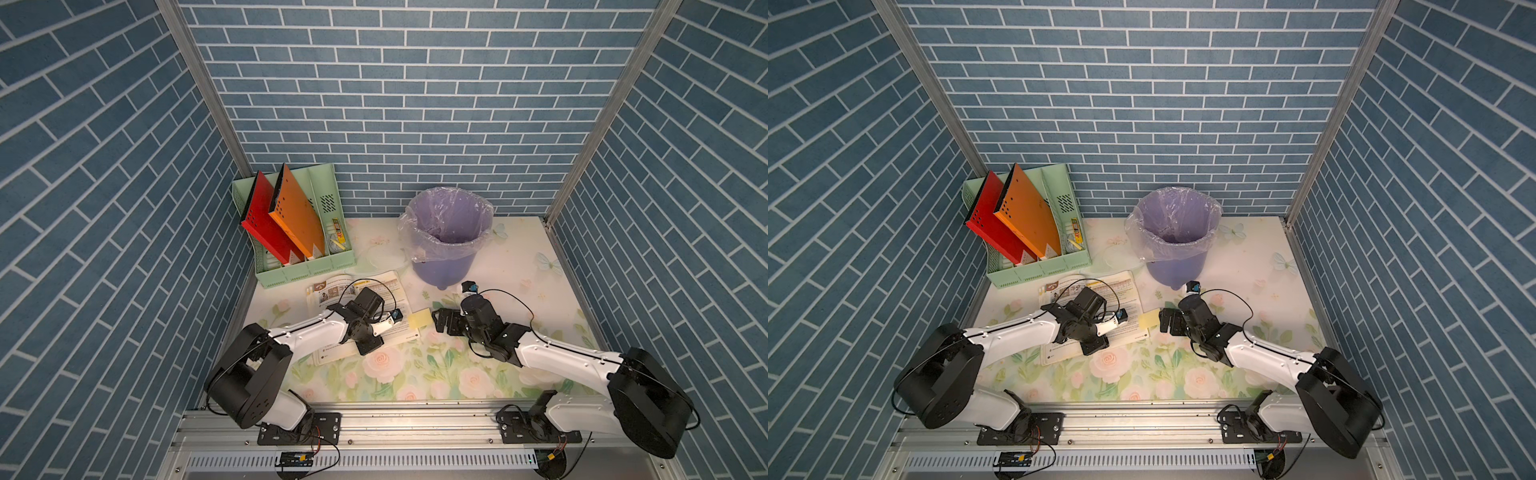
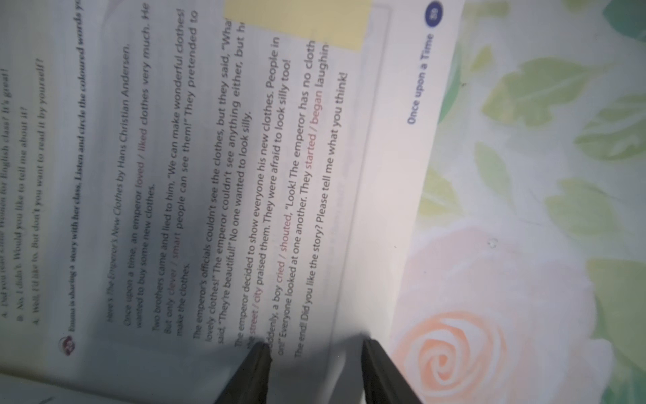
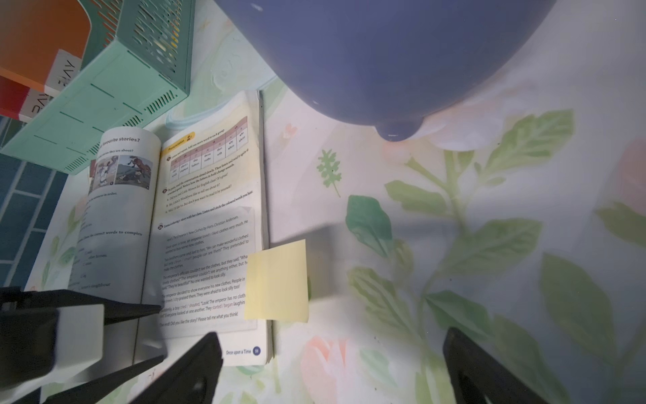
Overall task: Peel off the used sticky note
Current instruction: Adjust the book at the center of the board, then tear off the note from the book.
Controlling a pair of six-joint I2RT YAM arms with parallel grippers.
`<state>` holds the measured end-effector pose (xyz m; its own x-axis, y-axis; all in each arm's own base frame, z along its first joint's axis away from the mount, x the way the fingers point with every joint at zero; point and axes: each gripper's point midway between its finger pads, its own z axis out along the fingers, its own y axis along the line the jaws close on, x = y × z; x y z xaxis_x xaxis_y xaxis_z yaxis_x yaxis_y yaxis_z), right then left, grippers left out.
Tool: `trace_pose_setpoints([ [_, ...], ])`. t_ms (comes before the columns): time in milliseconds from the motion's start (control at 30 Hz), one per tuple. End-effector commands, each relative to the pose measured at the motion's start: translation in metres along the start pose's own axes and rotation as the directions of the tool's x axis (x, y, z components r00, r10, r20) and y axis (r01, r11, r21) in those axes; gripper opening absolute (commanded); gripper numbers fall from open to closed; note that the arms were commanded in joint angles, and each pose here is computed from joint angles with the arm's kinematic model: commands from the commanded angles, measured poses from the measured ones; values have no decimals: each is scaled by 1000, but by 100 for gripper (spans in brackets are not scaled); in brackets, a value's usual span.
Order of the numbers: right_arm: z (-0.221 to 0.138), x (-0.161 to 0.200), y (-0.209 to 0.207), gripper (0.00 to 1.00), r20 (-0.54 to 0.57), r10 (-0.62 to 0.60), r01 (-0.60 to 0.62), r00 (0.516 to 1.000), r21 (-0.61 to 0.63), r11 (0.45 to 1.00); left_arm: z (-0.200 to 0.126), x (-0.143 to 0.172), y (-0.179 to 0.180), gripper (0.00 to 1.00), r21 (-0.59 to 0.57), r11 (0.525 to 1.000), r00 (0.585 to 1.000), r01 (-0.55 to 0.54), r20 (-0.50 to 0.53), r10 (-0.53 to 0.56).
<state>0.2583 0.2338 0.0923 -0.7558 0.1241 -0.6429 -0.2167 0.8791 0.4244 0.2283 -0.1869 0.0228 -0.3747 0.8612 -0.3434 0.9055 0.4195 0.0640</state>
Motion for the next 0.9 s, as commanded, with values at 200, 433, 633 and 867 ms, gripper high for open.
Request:
trace_pose_setpoints([
  [200, 18, 25, 7, 89, -121, -88, 81, 989, -59, 995, -16, 30, -2, 48, -31, 997, 994, -70, -81, 68],
  [433, 38, 36, 50, 68, -198, -119, 63, 973, -266, 962, -35, 5, -6, 50, 39, 998, 998, -40, -37, 41],
  [633, 59, 33, 61, 65, -215, -141, 71, 966, -301, 951, -32, -59, 24, 49, 4, 998, 993, 67, 100, -67],
  [867, 66, 29, 57, 62, -216, -94, 15, 972, -340, 940, 1, -102, 65, 48, -58, 985, 977, 163, 150, -153],
])
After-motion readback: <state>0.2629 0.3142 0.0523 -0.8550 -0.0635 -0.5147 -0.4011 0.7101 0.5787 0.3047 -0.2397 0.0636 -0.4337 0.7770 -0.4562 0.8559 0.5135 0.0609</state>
